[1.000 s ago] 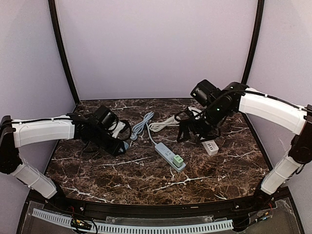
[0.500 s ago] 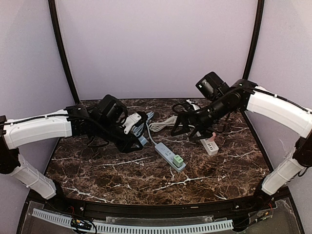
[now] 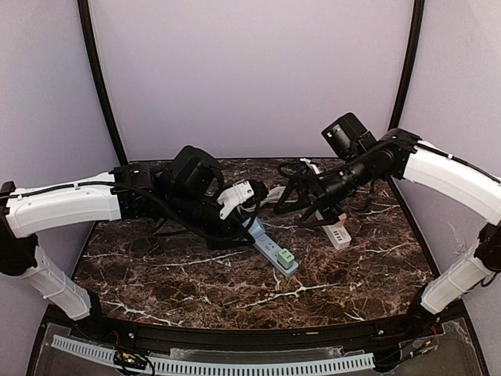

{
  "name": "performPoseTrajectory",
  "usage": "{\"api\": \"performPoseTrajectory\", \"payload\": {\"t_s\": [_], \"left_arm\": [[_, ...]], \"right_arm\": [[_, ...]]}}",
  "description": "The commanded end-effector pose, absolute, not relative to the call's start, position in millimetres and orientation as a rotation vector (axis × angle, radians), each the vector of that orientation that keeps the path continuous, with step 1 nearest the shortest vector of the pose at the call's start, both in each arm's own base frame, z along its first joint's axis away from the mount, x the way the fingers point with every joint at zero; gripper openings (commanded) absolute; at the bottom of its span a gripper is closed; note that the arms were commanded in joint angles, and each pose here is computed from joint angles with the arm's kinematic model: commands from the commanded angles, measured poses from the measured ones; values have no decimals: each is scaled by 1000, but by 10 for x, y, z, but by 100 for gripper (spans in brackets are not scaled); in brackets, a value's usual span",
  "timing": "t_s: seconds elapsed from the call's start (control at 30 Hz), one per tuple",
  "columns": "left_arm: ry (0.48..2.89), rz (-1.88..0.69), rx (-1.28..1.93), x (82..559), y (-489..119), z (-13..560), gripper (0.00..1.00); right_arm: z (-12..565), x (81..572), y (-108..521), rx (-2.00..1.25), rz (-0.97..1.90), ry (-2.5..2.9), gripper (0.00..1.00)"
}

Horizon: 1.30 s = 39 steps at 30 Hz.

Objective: Insert the plug

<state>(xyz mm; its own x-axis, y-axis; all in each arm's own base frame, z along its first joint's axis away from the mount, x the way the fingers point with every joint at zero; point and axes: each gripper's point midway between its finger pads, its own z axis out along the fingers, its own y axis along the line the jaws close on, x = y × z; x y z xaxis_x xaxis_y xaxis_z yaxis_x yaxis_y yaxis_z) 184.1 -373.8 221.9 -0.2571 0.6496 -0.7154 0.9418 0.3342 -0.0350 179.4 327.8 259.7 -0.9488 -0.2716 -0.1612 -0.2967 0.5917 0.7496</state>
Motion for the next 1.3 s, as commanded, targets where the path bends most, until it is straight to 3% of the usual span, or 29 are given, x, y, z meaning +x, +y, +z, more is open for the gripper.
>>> {"api": "performPoseTrajectory", "payload": {"t_s": [0.0, 0.6, 1.27], "left_arm": [[1905, -638, 1424, 1856, -3923, 2395, 1], [1781, -664, 1470, 1788, -4340, 2570, 1], [1803, -602, 1471, 1881, -4455, 2504, 1]], "right_arm": [[2782, 1700, 3314, -512, 1477, 2718, 95], [2635, 1692, 3364, -371, 1564, 2765, 79], [2530, 1747, 3379, -288, 1539, 2807, 39]]}}
